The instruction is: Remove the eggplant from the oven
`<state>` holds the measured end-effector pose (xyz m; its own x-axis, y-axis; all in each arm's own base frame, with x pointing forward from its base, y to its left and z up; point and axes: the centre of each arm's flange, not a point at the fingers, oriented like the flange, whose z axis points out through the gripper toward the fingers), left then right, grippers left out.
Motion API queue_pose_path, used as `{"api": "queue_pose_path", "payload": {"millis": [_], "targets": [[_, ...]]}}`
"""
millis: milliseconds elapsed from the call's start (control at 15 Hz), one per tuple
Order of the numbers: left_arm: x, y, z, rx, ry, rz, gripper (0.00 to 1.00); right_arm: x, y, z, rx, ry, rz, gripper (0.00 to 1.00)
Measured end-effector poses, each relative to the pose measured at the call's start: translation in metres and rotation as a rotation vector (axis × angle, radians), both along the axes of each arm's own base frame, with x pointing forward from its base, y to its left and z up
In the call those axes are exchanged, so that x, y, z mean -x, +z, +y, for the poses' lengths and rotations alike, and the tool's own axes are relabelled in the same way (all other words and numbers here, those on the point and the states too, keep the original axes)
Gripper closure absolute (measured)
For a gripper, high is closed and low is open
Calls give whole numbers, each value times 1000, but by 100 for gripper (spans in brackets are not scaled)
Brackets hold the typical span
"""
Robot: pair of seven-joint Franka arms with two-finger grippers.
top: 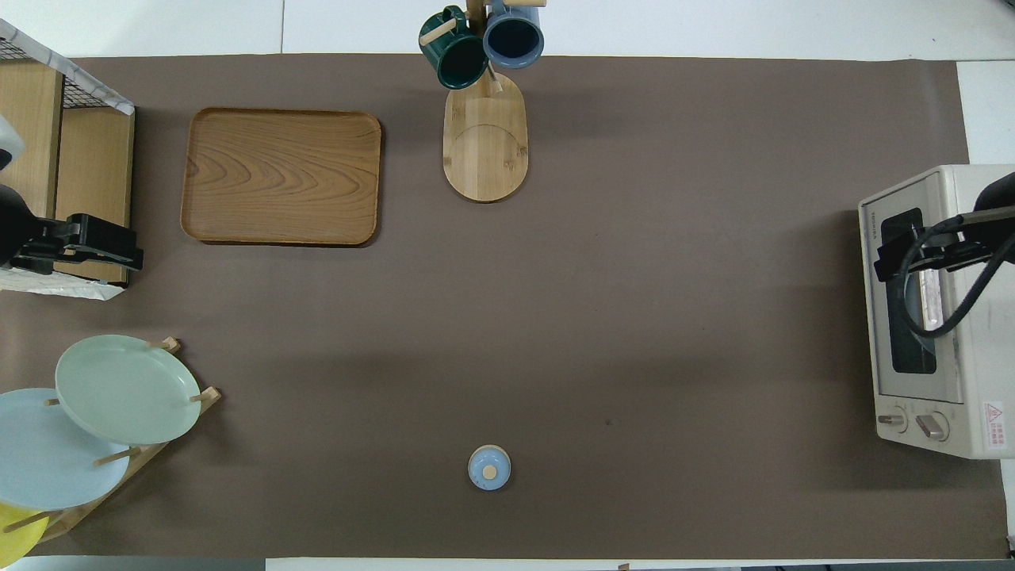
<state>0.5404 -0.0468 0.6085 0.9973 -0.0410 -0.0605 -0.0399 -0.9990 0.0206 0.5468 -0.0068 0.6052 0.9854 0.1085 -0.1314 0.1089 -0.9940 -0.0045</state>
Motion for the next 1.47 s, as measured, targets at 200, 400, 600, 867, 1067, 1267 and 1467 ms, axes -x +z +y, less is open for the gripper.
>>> {"api": "queue_pose_path", "payload": {"millis": [200, 400, 600, 867, 1067, 1267, 1467], "targets": [[0, 0, 0, 0, 0, 0, 0, -4, -10, -9, 47, -4, -35, 67], [0, 0, 0, 0, 0, 0, 0, -3, -48, -23, 176, 26, -51, 97], [0, 0, 0, 0, 0, 0, 0, 0, -75, -29, 260, 64, -43, 99], [0, 0, 0, 0, 0, 0, 0, -3, -90, -36, 352, 101, -61, 99], [0, 0, 0, 0, 0, 0, 0, -2, -107, -36, 369, 14, -54, 99], [0, 0, 0, 0, 0, 0, 0, -2, -122, -37, 394, 17, -58, 99], [0, 0, 0, 0, 0, 0, 0, 0, -134, -40, 412, 24, -49, 99]]}}
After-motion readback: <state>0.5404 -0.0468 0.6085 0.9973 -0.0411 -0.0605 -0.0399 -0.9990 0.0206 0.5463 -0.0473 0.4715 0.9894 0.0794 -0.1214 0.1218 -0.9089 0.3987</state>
